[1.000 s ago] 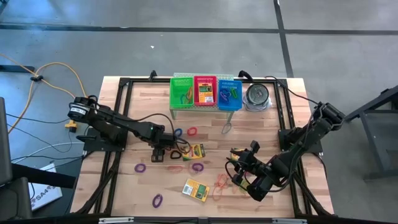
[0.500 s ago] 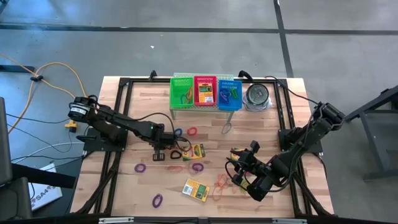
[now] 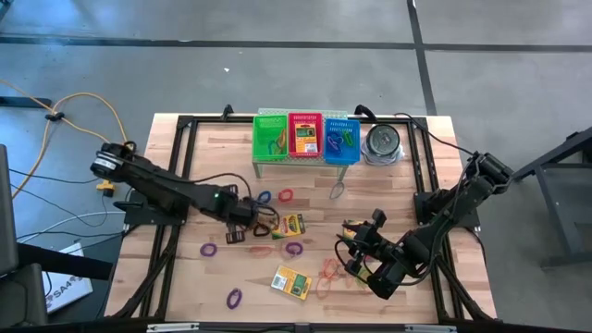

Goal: Pick & Place Office Desk Supplies
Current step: Put the orange rubber band into the green bin on the shelf

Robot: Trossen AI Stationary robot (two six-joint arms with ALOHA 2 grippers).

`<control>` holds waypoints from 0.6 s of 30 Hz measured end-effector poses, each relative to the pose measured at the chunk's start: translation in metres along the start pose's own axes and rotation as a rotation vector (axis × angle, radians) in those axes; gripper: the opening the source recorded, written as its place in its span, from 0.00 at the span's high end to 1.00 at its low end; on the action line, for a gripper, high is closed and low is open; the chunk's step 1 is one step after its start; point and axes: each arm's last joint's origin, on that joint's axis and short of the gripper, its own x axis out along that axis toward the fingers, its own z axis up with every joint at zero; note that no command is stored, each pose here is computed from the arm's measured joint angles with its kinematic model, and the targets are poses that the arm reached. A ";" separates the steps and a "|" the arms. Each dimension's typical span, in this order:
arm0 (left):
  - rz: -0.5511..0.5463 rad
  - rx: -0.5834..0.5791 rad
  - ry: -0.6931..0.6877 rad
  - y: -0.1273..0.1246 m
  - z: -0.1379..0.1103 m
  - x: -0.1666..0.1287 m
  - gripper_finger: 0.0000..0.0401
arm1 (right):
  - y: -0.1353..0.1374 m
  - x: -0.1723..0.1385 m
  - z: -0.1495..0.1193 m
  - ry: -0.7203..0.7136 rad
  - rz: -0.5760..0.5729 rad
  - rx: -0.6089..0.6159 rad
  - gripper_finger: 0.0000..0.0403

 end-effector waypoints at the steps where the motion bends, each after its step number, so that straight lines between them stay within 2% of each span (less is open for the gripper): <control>1: -0.007 -0.009 -0.019 -0.003 0.000 -0.006 1.00 | 0.000 0.000 0.000 0.004 0.003 0.000 0.68; 5: -0.036 -0.024 -0.129 -0.018 0.006 -0.032 1.00 | 0.000 0.000 0.000 0.012 0.009 0.001 0.68; 11: -0.078 -0.232 -0.315 -0.026 0.025 -0.077 1.00 | 0.000 0.000 0.000 0.015 0.011 0.002 0.68; 18: -0.126 -0.273 -0.445 -0.030 0.042 -0.115 1.00 | 0.000 0.000 0.000 0.017 0.012 0.002 0.68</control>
